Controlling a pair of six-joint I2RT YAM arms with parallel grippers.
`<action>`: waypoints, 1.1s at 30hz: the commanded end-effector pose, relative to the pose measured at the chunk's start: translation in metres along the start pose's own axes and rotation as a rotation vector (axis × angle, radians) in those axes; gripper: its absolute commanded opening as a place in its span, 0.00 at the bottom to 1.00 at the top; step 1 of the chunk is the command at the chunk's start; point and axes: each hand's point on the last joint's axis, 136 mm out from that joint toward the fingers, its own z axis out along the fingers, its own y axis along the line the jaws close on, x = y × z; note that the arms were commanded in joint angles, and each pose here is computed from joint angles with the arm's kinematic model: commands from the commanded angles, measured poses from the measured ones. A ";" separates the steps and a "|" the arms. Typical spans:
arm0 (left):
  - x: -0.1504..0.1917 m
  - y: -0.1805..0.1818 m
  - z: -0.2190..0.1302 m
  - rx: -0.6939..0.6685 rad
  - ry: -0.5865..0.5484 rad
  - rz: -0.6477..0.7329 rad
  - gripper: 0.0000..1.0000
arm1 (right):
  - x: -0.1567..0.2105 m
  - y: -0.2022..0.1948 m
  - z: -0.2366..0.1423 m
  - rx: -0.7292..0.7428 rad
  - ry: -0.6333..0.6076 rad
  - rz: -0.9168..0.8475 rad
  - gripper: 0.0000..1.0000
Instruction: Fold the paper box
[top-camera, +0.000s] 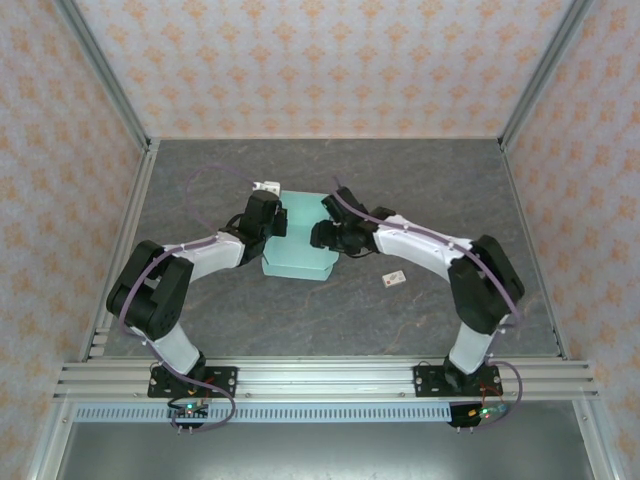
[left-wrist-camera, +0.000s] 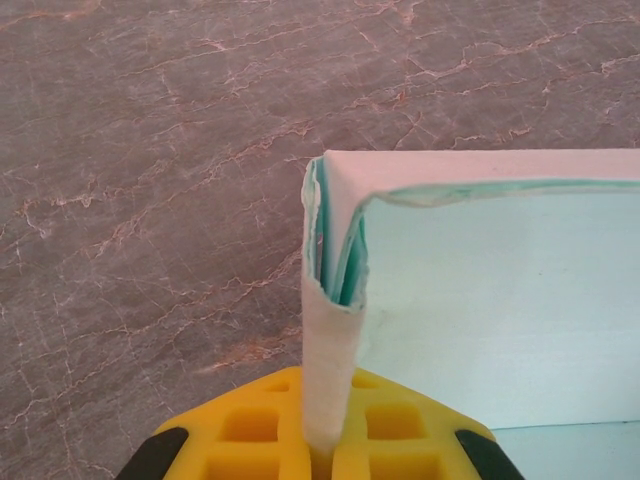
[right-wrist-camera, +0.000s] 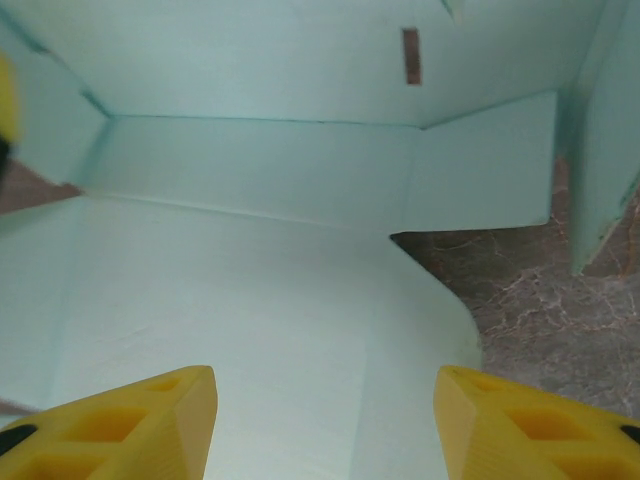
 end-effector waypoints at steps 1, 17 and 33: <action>-0.019 -0.004 -0.011 0.010 -0.039 -0.023 0.00 | -0.024 0.000 -0.001 0.038 -0.088 0.016 0.59; -0.021 -0.004 -0.014 0.015 -0.047 -0.023 0.00 | -0.045 -0.024 0.017 0.108 -0.147 0.116 0.58; -0.020 -0.006 -0.014 0.025 -0.045 -0.025 0.00 | -0.057 -0.012 0.023 0.070 -0.160 0.034 0.49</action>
